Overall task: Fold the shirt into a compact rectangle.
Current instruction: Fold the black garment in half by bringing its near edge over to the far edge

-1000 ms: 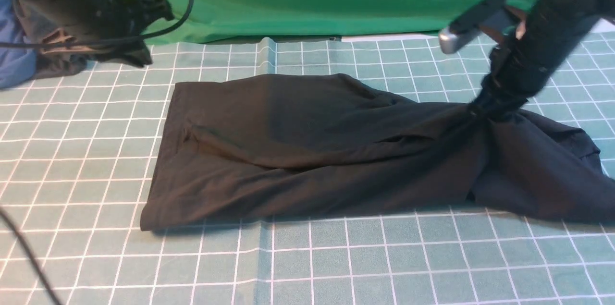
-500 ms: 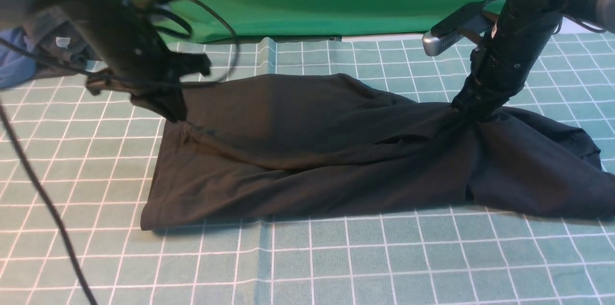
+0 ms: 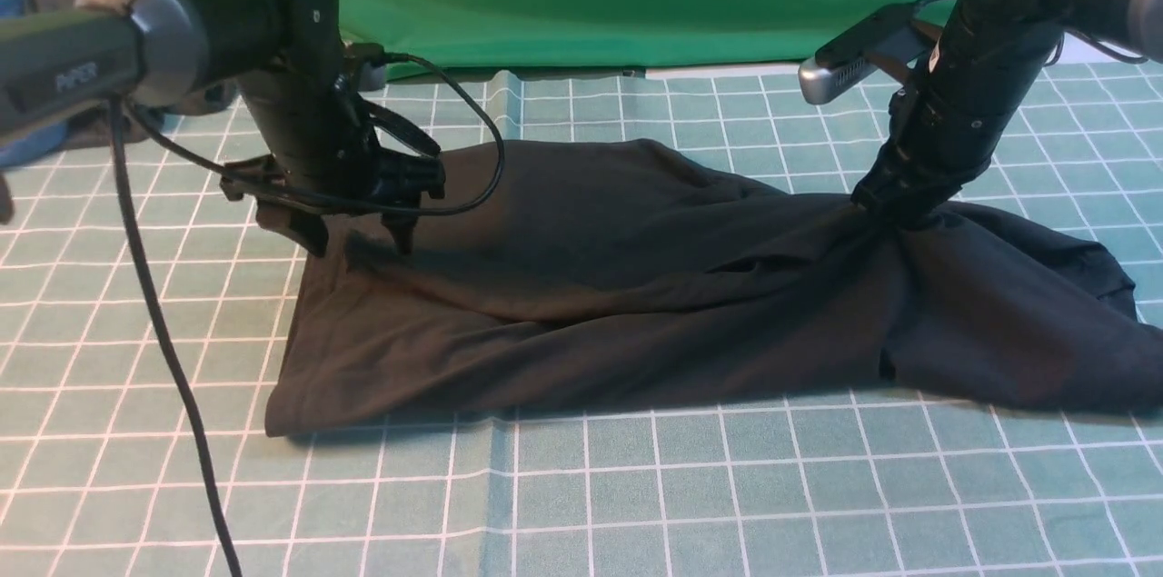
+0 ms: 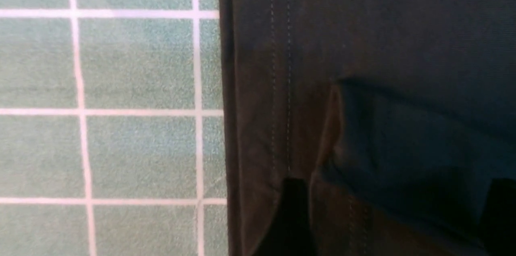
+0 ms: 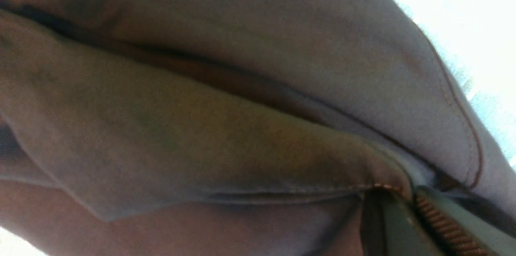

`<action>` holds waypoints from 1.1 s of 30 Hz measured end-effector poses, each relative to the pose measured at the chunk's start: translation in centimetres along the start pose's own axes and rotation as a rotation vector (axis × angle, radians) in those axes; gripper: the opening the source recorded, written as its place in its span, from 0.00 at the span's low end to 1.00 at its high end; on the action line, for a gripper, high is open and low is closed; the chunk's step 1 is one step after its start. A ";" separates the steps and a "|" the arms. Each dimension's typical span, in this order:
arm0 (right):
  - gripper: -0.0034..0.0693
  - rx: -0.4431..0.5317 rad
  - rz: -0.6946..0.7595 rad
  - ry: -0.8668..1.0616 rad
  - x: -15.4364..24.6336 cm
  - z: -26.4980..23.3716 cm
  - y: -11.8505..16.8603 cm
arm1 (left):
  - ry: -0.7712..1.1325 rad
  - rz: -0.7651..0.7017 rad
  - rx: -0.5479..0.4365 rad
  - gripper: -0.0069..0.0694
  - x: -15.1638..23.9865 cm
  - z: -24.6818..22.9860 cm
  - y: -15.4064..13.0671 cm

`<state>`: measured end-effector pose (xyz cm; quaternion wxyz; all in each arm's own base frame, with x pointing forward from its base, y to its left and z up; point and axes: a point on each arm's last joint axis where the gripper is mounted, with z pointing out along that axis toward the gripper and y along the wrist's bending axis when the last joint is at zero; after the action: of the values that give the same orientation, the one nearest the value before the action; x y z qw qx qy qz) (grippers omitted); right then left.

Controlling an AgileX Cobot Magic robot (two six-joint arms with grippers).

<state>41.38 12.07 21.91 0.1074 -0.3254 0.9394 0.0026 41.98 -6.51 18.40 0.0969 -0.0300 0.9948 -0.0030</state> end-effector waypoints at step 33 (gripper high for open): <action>0.11 0.054 0.029 -0.168 -2.0 -1.5 -0.7 | -0.217 -0.226 0.111 0.11 -5.0 -6.0 5.3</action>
<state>43.06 12.60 23.87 0.1945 -0.3073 0.9315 0.0060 45.43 -0.88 25.21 0.2044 -0.1362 0.9672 -0.0654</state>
